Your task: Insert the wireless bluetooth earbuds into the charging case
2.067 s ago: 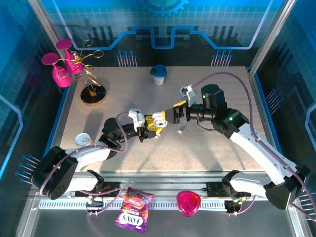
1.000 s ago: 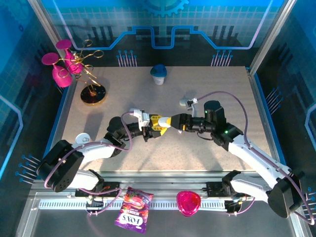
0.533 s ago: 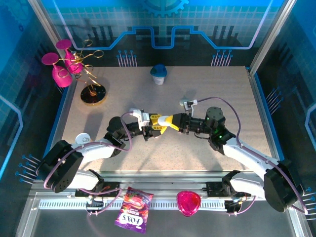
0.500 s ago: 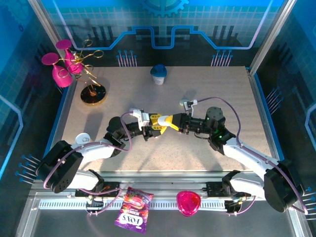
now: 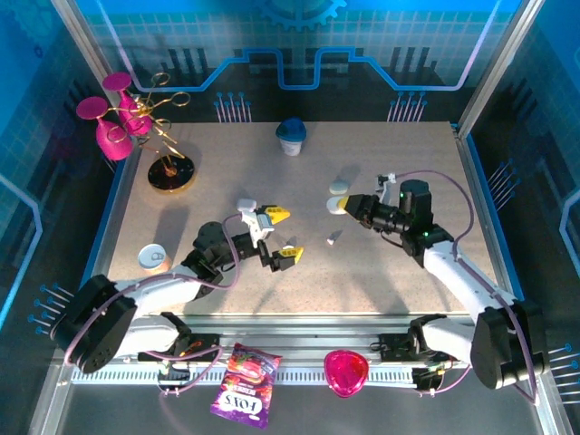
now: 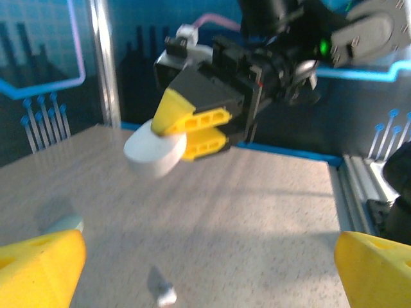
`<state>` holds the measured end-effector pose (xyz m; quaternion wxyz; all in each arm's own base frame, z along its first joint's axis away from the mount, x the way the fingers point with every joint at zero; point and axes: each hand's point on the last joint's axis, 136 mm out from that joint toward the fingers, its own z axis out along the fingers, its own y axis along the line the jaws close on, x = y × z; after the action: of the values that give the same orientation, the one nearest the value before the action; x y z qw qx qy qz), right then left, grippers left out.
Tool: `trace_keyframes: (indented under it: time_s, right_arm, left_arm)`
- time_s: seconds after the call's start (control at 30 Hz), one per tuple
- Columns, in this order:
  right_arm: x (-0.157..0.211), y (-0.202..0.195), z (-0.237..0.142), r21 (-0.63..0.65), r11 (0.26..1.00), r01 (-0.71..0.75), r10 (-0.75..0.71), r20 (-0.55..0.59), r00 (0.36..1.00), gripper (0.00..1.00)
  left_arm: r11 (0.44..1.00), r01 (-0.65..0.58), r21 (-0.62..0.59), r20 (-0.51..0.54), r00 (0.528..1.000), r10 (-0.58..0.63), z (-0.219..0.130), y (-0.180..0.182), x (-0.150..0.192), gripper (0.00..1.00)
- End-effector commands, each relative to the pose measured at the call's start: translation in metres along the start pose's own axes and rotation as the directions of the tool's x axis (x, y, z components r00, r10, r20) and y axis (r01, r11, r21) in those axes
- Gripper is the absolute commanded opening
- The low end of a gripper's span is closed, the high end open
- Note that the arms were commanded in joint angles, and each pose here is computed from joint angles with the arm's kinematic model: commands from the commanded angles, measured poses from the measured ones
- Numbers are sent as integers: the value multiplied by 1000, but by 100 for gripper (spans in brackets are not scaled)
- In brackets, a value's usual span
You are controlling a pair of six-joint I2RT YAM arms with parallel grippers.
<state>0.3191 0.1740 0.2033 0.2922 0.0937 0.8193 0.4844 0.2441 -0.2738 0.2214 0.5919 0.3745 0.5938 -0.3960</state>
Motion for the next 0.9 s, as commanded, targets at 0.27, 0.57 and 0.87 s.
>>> trace_keyframes:
  time_s: [0.27, 0.57, 0.87]
  right_arm:
    - [-55, -113, 40, 376, 923, 86, -86, -18, 996, 21]
    - [-55, -166, 87, 415, 910, -6, 29, -49, 998, 22]
    - [-65, -172, 68, 478, 878, 13, -6, -16, 1000, 59]
  left_arm:
    - [984, -20, -177, -291, 956, -33, -18, 22, 47, 99]
    - [979, -11, -205, -294, 954, -51, -14, 29, 47, 99]
    - [901, 48, -431, -323, 924, -204, -28, 72, 52, 99]
